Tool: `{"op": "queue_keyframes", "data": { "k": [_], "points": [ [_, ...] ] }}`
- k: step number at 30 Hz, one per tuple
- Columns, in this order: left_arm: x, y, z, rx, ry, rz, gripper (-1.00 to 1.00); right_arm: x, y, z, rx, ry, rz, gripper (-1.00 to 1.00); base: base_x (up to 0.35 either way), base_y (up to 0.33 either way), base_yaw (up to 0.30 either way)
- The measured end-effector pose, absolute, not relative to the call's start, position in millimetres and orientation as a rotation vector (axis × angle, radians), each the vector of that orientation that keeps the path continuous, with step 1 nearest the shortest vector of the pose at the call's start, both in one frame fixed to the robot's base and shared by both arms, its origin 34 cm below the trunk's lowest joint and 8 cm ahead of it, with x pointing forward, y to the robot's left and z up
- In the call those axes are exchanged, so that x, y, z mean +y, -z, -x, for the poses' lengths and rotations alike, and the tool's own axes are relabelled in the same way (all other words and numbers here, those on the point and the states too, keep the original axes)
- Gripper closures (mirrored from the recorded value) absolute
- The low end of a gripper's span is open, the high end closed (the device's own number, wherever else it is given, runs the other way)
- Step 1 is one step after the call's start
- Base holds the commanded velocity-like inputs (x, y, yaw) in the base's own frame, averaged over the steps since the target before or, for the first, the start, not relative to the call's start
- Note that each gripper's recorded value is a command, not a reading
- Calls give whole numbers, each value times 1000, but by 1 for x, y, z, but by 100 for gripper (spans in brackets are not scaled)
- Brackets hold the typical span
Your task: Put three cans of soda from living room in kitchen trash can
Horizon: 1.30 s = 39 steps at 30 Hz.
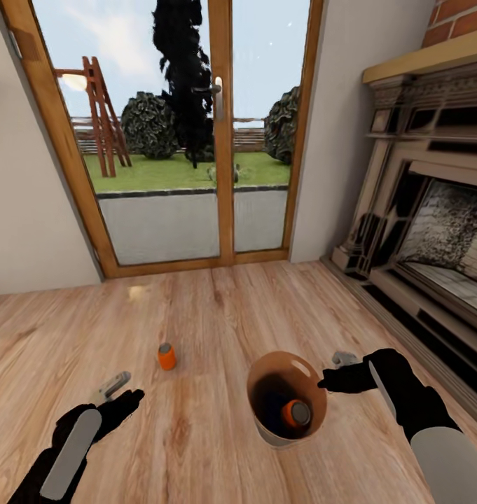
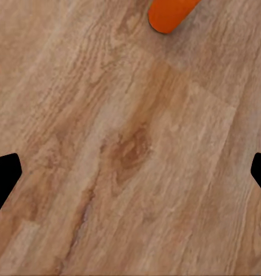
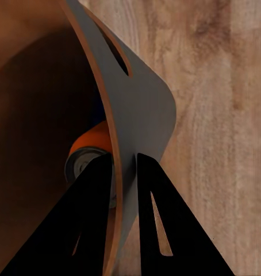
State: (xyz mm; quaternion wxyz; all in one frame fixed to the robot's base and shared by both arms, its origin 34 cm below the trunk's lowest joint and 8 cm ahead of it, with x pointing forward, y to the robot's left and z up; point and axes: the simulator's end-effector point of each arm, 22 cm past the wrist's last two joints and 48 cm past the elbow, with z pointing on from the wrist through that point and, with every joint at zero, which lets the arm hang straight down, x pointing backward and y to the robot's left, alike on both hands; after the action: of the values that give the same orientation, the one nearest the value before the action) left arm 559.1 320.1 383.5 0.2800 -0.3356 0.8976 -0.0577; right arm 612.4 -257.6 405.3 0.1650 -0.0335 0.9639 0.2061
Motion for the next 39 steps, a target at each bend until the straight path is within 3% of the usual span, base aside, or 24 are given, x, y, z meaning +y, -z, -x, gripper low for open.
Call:
{"op": "queue_keyframes", "data": {
  "k": [9,28,39],
  "points": [
    [311,-350,-566,2537,-84,826,-100,-258,-413,-620,2732,-579,102,100,347,-79,0],
    [330,-303,-539,2682,-223,871,-100,-261,-408,-616,2753,-539,129,100,347,-118,0],
    [334,-296,-534,2695,-215,877,-100,-257,-407,-614,2756,-549,130,100,312,185,0]
  ]
}}
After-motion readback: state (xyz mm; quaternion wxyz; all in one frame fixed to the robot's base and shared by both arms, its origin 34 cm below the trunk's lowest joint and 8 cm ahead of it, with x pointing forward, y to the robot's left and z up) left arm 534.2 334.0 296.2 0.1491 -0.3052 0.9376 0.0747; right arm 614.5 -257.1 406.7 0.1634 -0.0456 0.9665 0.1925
